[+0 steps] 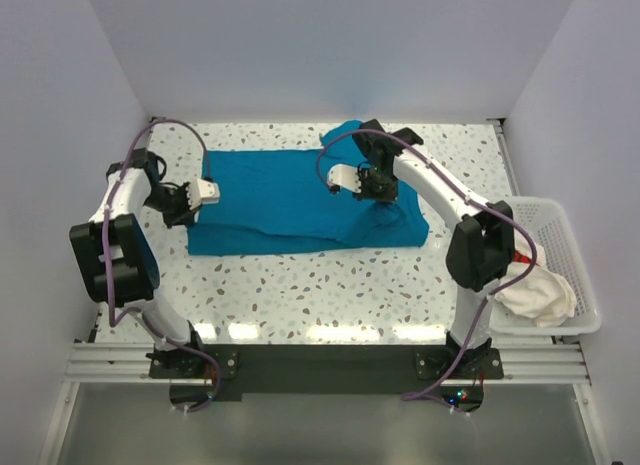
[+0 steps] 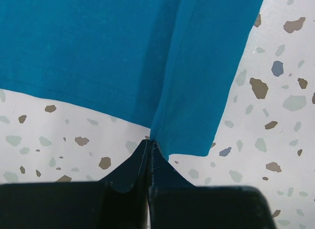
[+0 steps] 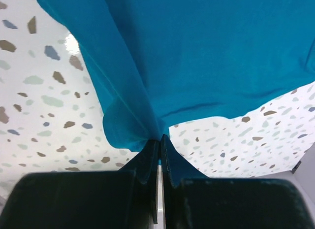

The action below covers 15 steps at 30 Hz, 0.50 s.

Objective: Fold and stack the t-shirts
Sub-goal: Fold the tshirt

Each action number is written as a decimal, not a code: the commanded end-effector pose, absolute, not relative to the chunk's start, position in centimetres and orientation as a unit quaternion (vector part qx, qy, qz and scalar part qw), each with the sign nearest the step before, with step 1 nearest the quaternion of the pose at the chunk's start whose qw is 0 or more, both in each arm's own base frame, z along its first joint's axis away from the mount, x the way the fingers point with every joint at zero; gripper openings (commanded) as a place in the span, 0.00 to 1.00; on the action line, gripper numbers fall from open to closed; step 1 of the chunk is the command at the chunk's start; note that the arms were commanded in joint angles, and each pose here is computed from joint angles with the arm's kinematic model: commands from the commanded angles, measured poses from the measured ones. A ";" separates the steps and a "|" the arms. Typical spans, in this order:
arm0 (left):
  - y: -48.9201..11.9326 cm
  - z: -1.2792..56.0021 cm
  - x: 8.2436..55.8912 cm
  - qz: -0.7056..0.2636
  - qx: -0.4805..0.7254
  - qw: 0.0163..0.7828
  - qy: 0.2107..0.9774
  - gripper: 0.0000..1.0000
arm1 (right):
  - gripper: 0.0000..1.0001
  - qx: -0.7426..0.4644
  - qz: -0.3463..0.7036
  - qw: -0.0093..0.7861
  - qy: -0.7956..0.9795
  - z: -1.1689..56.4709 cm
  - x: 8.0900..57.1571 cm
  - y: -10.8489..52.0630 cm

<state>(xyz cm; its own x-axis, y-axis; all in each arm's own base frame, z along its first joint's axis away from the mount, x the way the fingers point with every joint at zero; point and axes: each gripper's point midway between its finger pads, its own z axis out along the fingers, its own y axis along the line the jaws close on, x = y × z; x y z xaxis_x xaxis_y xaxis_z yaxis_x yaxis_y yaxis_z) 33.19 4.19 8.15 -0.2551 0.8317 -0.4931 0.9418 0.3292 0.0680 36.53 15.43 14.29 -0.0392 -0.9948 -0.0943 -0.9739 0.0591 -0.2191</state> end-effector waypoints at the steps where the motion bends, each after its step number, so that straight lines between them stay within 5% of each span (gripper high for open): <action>1: 4.5 8.9 34.9 -0.119 0.553 0.251 0.785 0.00 | 0.00 -0.704 -0.050 0.099 0.702 14.4 38.0 15.5; 15: 4.9 7.2 35.6 -0.126 0.544 0.236 0.795 0.00 | 0.00 -0.710 -0.069 0.089 0.696 12.4 42.0 15.2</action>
